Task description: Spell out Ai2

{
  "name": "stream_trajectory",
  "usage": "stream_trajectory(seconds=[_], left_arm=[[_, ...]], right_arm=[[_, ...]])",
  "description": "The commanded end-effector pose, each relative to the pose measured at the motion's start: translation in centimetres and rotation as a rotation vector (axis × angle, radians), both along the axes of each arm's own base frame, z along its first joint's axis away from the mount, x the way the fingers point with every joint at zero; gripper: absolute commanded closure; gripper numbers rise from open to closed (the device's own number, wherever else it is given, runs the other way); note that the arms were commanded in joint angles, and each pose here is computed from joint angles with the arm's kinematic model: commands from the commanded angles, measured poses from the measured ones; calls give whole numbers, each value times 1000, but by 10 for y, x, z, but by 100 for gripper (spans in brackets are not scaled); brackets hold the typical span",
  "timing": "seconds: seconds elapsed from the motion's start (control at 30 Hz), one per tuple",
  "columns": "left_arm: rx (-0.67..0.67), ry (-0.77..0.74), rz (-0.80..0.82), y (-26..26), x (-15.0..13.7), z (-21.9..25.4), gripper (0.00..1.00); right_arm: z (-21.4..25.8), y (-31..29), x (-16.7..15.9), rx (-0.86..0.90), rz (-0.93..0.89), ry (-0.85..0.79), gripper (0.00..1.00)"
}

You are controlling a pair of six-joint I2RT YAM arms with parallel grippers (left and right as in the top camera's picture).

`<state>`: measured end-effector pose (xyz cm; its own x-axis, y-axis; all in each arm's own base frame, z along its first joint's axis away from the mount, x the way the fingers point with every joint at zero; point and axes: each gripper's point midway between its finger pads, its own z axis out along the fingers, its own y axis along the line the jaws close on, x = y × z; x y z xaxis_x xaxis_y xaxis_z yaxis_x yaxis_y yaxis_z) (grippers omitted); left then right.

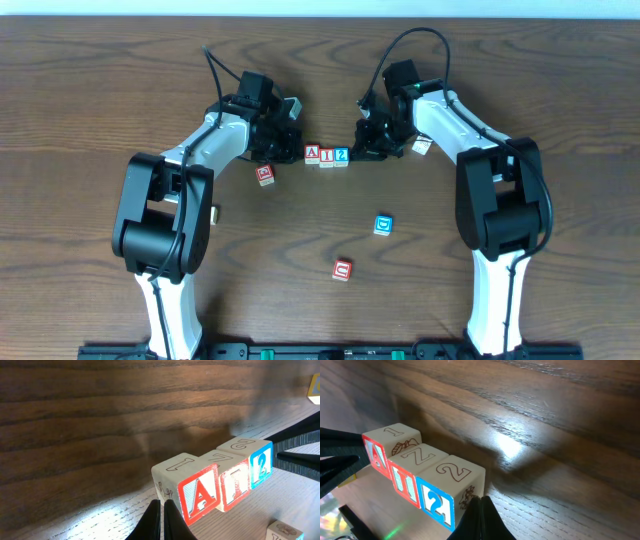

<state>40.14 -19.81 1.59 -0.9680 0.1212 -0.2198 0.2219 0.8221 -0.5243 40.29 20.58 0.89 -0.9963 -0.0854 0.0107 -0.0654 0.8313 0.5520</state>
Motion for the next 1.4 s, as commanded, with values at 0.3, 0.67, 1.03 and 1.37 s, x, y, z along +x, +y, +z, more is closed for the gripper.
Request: stream_trajectory(seconds=[0.3,0.67,1.03,1.37], left_arm=[[91,-58,-17,34,29,26,95],[59,-355,-172,52,1,221,94],[158,-548,-111,94,-133,253,94],[83,-529,-89,90,-173,220,5]], right_arm=[[22,-32,28,-20,-82,-47,99],[181,-74,14,-173,17,-308,98],[276,-116,-122,-252,-48,-667,98],[229,-129,-197,-200,-183,-668,1]])
